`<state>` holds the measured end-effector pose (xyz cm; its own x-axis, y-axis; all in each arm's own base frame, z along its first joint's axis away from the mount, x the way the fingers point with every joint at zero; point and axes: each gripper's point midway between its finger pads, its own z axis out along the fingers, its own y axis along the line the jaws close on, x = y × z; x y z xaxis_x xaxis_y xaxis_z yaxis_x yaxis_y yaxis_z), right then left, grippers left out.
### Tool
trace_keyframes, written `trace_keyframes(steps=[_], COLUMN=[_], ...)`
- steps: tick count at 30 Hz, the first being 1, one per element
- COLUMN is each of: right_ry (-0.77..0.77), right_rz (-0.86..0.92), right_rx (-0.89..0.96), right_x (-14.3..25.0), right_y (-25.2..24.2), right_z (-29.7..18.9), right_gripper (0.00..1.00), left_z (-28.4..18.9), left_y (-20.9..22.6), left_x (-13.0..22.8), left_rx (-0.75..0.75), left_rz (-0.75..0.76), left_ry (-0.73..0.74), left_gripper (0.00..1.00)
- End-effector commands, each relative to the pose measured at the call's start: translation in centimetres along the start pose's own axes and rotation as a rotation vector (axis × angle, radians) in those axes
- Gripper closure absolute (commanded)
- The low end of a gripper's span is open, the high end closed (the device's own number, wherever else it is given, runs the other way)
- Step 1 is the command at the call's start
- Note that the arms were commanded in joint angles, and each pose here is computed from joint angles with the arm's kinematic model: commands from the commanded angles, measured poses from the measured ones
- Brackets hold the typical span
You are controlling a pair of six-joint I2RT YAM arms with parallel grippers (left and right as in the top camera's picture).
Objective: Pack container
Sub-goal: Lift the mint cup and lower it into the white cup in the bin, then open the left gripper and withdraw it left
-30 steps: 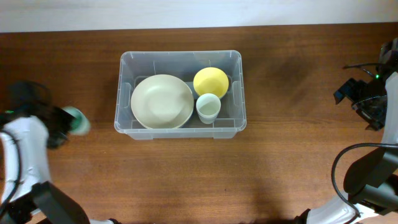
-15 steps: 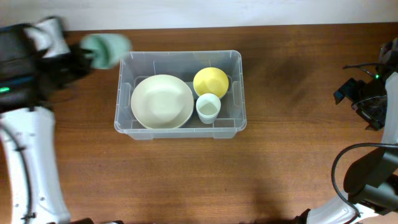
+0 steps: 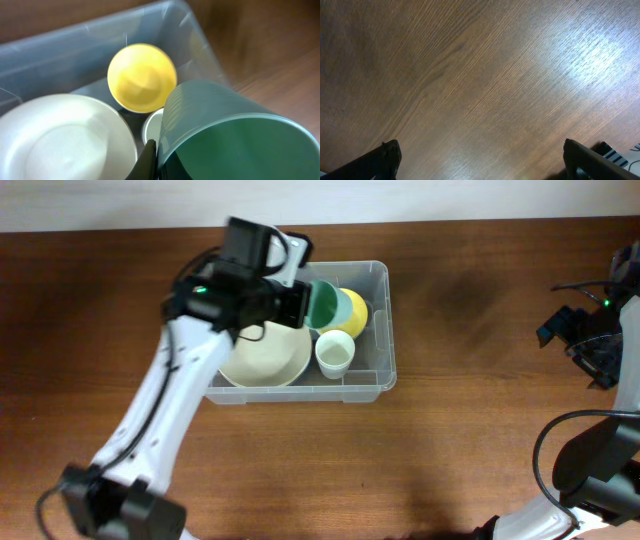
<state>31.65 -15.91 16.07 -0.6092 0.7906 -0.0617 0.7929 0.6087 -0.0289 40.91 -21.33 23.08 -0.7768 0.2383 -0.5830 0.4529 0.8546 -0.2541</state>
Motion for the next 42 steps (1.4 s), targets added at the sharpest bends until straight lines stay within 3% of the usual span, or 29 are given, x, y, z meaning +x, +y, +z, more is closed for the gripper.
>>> trace_keyframes(steps=[1, 7, 32, 34, 37, 41, 42], right_ry=[0.007, 0.007, 0.007, 0.007, 0.007, 0.007, 0.007], right_rz=[0.003, 0.003, 0.003, 0.003, 0.003, 0.003, 0.003], right_rx=[0.005, 0.005, 0.005, 0.006, 0.005, 0.005, 0.005], right_x=[0.1, 0.1, 0.1, 0.1, 0.1, 0.1, 0.1], right_y=[0.0, 0.0, 0.0, -0.1, 0.0, 0.0, 0.0], right_z=[0.2, 0.2, 0.2, 0.2, 0.2, 0.2, 0.2], right_gripper=[0.01, 0.01, 0.01, 0.01, 0.01, 0.01, 0.01], left_z=[2.9, 5.6, 4.9, 4.9, 5.0, 5.1, 5.2], left_y=[1.1, 1.8, 1.9, 1.9, 1.9, 1.9, 2.0], left_x=[1.1, 3.2, 6.3, 6.2, 6.1, 5.4, 5.1], left_rx=[-0.058, -0.062, -0.067, -0.067, -0.067, -0.067, -0.069], left_rz=[0.019, 0.000, -0.008, -0.007, -0.006, 0.001, 0.003], left_ry=[0.064, 0.158, 0.287, 0.286, 0.279, 0.250, 0.239], left_gripper=[0.99, 0.99, 0.99, 0.88, 0.59, 0.01, 0.01])
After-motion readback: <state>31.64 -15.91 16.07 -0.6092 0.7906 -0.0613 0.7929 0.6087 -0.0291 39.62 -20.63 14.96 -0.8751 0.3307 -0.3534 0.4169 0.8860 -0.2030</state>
